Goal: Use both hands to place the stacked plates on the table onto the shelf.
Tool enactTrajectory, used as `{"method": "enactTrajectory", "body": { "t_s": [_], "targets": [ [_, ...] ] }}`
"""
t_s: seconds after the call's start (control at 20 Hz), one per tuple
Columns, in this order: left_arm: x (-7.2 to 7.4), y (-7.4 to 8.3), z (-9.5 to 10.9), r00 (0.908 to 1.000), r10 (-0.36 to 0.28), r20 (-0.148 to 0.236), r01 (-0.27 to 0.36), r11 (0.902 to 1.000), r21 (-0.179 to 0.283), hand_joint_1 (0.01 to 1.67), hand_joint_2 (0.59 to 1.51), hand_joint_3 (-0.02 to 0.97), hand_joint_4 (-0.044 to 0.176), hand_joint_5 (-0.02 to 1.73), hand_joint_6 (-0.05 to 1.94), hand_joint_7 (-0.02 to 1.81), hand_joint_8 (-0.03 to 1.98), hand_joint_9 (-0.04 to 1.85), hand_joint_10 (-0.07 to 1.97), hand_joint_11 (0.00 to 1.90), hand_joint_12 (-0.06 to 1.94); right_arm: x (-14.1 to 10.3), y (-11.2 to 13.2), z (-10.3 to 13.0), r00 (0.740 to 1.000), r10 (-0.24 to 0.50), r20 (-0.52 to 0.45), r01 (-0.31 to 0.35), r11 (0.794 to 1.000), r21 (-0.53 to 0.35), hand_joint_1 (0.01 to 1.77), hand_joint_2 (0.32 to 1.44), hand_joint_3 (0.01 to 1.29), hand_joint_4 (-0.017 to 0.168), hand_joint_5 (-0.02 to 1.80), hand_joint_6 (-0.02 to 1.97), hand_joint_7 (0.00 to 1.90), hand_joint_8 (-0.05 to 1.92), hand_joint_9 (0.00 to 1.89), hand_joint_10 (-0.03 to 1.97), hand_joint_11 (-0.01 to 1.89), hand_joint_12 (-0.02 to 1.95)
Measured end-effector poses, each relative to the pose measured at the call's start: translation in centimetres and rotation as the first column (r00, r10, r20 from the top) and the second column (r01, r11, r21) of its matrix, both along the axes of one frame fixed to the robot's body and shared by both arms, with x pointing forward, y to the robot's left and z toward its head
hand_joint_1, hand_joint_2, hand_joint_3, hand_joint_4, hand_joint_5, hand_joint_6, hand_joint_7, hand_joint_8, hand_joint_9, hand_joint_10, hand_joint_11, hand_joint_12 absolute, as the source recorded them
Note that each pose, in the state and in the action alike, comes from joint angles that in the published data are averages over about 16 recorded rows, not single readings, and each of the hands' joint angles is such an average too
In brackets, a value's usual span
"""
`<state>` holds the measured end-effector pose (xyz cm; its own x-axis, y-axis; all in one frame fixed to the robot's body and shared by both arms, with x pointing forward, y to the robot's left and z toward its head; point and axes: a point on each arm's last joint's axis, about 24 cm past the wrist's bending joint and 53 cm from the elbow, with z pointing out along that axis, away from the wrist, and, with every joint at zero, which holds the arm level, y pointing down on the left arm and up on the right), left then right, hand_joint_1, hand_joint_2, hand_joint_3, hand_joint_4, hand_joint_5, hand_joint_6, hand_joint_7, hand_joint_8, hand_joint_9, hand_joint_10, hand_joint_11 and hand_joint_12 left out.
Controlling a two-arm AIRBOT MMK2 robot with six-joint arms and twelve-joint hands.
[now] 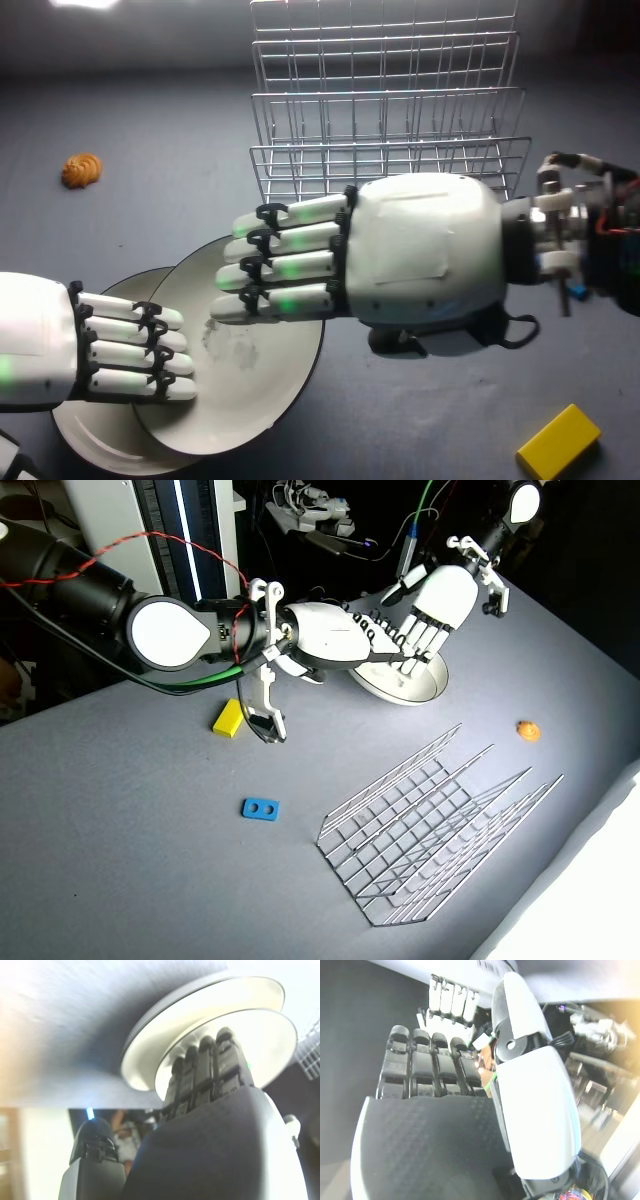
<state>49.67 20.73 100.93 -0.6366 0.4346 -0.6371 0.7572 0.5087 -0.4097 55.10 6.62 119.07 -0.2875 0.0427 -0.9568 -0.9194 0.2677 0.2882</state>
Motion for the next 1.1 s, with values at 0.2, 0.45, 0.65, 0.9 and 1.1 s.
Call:
{"method": "enactTrajectory", "body": {
  "t_s": [0.2, 0.45, 0.65, 0.9, 1.1],
  "targets": [
    [0.2, -0.8, 0.0, 0.9998, 0.02, -0.004, -0.02, 0.9996, -0.02, 0.02, 1.151, 0.005, -0.007, 0.1, -0.02, 0.07, -0.01, 0.04, 0.01, 0.01, 0.0, 0.8, 1.4, -0.3, 0.999, -0.021, 0.036, 0.021, 1.0, -0.013, 1.2, 1.12, 0.02, -0.002, 0.02, 0.02, 0.01, 0.02, 0.02, 0.01, 0.02, 0.0],
    [0.4, -1.3, 0.0, 0.9993, 0.038, -0.008, -0.038, 0.9987, -0.033, 0.02, 1.152, 0.005, -0.006, 0.1, -0.02, 0.06, -0.01, 0.04, 0.01, 0.01, 0.0, 1.7, 3.0, -1.0, 0.997, -0.041, 0.071, 0.044, 0.998, -0.033, 1.2, 1.12, 0.02, -0.002, 0.04, 0.02, 0.02, 0.02, 0.03, 0.01, 0.02, 0.1],
    [0.5, -1.4, 0.0, 0.9989, 0.045, -0.01, -0.045, 0.9982, -0.039, 0.02, 1.152, 0.006, -0.006, 0.1, -0.02, 0.06, -0.01, 0.05, 0.01, 0.01, 0.0, 2.0, 4.2, -1.6, 0.994, -0.047, 0.099, 0.052, 0.997, -0.051, 1.18, 1.12, 0.02, -0.002, 0.15, 0.03, 0.13, 0.03, 0.11, 0.08, 0.03, 0.46],
    [0.6, -1.5, 0.0, 0.9987, 0.049, -0.011, -0.05, 0.9978, -0.043, 0.02, 1.153, 0.006, -0.005, 0.1, -0.02, 0.06, -0.01, 0.05, 0.01, 0.02, 0.0, 2.0, 5.2, -2.0, 0.992, -0.039, 0.124, 0.046, 0.997, -0.056, 1.14, 1.1, 0.02, -0.004, 0.35, 0.19, 0.38, 0.11, 0.34, 0.26, 0.15, 0.94],
    [0.8, -1.5, 0.3, 0.9986, 0.053, -0.005, -0.053, 0.9973, -0.05, 0.02, 1.153, 0.006, -0.005, 0.1, -0.02, 0.07, -0.01, 0.06, 0.01, 0.02, 0.0, 1.9, 5.7, -2.0, 0.99, -0.03, 0.135, 0.037, 0.998, -0.051, 1.12, 1.07, 0.02, -0.003, 0.52, 0.43, 0.58, 0.28, 0.55, 0.46, 0.28, 1.31]
  ]
}}
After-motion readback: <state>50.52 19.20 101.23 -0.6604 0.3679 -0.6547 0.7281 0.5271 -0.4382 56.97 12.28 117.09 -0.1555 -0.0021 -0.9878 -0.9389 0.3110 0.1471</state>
